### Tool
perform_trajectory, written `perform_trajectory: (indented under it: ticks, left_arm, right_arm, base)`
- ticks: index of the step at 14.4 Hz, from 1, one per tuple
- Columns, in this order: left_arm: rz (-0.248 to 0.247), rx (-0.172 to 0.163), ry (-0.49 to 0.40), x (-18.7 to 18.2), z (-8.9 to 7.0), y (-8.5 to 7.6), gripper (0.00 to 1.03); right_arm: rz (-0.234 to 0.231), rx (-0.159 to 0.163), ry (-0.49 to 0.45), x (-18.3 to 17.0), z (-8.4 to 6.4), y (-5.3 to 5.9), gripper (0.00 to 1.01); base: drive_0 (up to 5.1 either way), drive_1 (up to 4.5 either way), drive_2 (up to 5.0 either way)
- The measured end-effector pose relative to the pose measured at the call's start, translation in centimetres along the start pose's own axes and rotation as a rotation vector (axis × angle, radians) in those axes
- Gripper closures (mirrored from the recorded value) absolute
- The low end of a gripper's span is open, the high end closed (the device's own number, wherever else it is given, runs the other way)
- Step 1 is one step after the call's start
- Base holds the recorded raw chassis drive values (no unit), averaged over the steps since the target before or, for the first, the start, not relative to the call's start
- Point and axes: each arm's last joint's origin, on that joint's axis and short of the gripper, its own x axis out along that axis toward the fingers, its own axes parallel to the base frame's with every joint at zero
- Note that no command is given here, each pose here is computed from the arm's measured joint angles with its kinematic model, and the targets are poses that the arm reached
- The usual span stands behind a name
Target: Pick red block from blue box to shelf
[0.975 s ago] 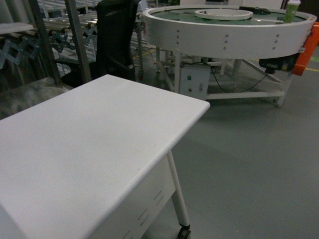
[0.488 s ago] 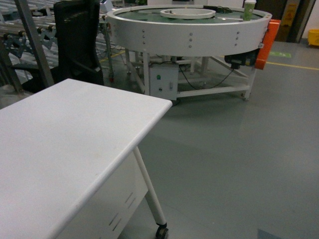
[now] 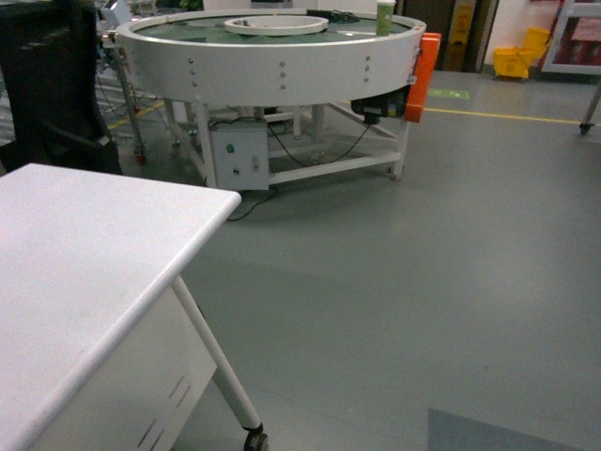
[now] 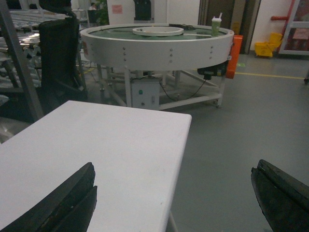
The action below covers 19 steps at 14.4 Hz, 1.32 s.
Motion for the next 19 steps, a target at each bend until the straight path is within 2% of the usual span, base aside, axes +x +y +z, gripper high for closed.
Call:
perform_trajectory:
  ticks: [14,16,19]
  left_arm:
    - [0.0,0.0,0.0,0.0,0.0,0.0,0.05]
    - [-0.006,0.0,0.0,0.0,0.0,-0.03,0.05]
    - [-0.001,0.0,0.001,0.0,-0.01,-0.02,0.05]
  right_arm:
    - [0.0,0.0,0.0,0.0,0.0,0.0,0.72]
    - [-0.002,0.0,-0.001,0.0,0.01,-0.01,0.72]
    - [0.0,0.0,-0.002,0.0,0.01,0.0,0.72]
  base:
    - [-1.5,-1.51,-1.5]
    - [-0.3,-0.34,-0.3]
    - [0.1,3.88,-3.6]
